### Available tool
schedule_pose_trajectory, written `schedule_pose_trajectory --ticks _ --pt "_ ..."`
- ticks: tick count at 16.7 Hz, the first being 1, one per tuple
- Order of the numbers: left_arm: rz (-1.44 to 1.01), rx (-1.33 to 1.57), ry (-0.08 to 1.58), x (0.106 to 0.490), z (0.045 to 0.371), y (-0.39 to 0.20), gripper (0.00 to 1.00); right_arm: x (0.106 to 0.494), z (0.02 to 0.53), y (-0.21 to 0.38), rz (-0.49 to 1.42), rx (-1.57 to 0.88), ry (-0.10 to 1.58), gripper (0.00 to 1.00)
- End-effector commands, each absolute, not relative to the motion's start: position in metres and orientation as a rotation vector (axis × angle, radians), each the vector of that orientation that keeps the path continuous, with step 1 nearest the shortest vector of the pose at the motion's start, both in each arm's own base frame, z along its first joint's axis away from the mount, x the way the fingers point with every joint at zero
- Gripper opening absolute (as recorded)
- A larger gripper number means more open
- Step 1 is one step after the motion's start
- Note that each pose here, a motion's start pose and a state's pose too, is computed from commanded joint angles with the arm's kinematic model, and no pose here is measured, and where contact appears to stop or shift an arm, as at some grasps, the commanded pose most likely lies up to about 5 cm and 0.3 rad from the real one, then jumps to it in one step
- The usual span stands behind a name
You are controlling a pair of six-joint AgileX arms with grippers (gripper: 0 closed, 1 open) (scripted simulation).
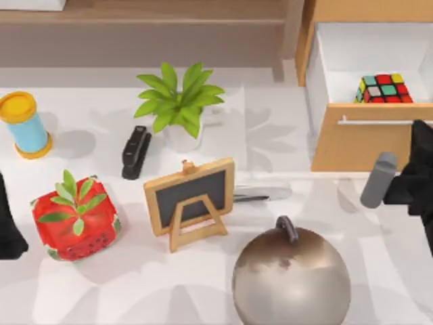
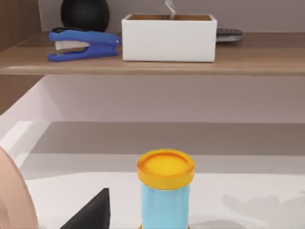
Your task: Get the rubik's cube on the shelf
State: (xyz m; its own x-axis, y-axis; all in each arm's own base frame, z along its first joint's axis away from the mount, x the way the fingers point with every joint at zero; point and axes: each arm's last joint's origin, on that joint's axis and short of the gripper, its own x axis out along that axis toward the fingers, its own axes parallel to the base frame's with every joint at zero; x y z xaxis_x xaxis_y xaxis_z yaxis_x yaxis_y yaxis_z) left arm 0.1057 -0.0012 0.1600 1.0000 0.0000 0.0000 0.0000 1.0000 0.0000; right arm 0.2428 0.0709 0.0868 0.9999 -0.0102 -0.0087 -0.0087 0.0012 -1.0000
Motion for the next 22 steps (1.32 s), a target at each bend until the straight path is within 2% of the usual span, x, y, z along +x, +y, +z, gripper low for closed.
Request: schedule_pose_trajectory --ticks 12,22 --pt "0.000 0.000 0.000 0.1057 0.1600 -0.0012 1.00 0.2428 0.0868 0.0709 -0.001 -1.570 0.015 0.98" --pt "0.000 0.000 0.000 0.1057 0.1600 -0.0012 1.00 0.2424 0.0871 0.0710 -0.003 -1.569 0.013 1.00"
